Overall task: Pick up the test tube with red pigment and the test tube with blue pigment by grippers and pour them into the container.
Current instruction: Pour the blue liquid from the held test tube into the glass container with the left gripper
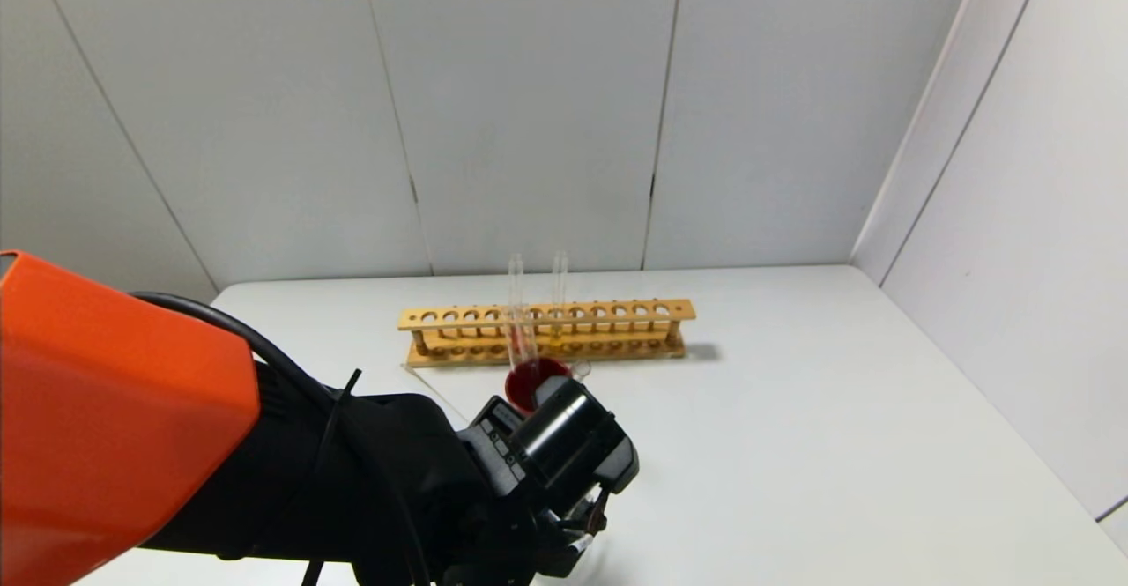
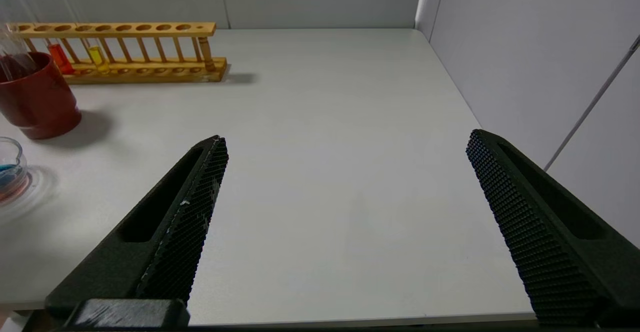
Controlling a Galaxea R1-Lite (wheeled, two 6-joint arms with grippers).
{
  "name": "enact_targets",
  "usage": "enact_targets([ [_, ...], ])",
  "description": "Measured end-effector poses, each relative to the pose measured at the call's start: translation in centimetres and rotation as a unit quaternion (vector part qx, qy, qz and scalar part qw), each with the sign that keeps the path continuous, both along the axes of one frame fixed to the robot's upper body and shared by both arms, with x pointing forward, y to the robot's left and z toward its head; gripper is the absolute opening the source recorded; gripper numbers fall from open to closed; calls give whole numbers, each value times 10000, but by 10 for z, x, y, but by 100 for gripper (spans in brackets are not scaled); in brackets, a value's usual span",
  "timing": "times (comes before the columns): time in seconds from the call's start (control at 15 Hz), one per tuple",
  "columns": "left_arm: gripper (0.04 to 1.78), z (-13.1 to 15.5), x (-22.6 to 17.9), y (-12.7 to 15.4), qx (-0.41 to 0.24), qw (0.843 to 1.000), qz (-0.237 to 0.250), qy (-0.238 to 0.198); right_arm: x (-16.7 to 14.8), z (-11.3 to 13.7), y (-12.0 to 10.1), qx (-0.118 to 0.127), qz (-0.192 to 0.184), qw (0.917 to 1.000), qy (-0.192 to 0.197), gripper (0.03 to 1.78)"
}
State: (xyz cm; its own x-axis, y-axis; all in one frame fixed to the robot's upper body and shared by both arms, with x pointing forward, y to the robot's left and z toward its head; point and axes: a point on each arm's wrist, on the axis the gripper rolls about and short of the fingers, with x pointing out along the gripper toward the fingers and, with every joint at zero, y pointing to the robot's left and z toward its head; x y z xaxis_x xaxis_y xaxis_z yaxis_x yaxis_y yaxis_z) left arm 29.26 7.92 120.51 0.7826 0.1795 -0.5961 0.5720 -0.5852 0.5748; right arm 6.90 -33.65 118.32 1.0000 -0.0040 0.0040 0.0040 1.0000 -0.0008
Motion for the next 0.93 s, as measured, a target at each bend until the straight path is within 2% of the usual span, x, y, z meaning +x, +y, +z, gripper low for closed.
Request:
enact_targets([
  [0.93,30,4,-5,-9,186,9997,-114,56,0,0,0,-2,0,10000,0,174],
])
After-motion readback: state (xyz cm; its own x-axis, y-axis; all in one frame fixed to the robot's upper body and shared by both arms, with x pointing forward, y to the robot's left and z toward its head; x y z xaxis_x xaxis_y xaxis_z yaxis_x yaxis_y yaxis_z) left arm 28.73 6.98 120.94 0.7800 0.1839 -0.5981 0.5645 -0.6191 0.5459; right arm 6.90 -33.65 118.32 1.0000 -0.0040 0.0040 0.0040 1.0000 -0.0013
